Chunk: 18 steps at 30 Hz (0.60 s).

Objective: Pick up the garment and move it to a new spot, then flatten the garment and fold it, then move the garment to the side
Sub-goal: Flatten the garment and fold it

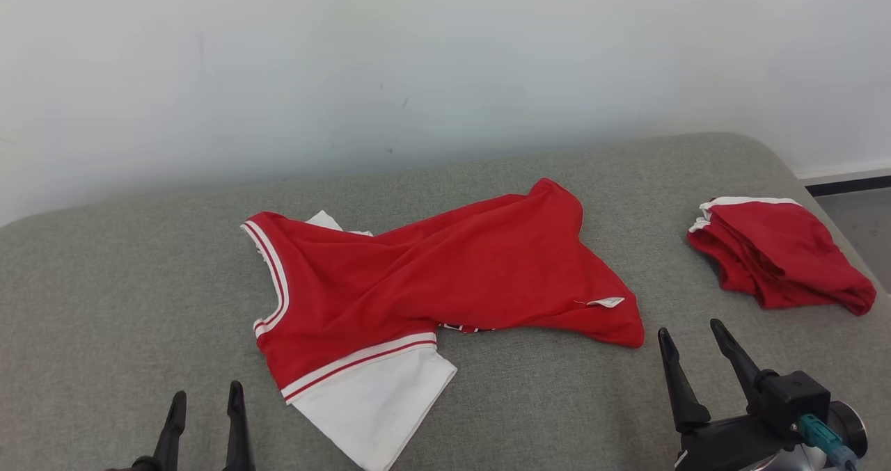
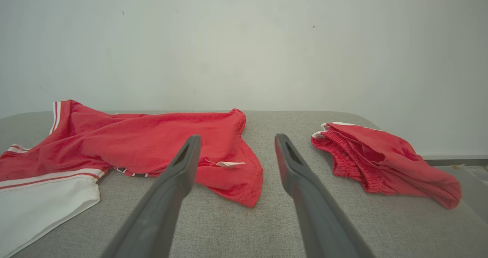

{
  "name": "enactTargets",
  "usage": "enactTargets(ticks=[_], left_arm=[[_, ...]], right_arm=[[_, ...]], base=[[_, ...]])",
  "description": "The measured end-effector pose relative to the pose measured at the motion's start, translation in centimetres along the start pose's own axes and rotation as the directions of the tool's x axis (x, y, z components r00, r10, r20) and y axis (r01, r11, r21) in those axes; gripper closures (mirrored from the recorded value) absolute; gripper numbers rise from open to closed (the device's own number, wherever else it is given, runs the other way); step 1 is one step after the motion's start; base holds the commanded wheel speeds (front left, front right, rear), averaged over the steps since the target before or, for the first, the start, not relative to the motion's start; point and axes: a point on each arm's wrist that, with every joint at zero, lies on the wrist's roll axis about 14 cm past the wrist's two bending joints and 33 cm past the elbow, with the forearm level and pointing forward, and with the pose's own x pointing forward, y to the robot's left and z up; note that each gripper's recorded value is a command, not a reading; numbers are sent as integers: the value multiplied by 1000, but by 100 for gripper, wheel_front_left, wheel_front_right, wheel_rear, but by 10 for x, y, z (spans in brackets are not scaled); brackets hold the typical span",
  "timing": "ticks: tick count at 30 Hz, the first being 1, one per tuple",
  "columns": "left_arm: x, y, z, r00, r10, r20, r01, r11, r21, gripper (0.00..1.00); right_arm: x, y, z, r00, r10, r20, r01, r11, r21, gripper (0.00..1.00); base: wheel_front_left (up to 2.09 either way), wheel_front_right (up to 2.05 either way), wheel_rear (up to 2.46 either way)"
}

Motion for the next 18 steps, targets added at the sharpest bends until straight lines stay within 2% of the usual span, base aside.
enactTargets(ticks=[8, 13, 16, 18], left_arm=[[1, -3, -2, 1000, -5, -5, 5, 1000, 0, 0], [0, -19, -13, 998, -56, -38, 56, 998, -13, 0], [-3, -34, -32, 989, -109, -97, 106, 994, -32, 0], [-3, -38, -46, 982, -123, -143, 117, 992, -48, 0]], right_arm=[[2, 0, -3, 1000, 0, -11, 0, 1000, 0, 0], [13, -5, -4, 999, 4, -49, -4, 1000, -2, 0], [24, -16, -12, 989, -6, -148, 7, 1000, 8, 0], [30, -26, -25, 967, -16, -255, 16, 1000, 0, 0]], base=[[0, 0, 0], [0, 0, 0], [0, 0, 0], [0, 0, 0]])
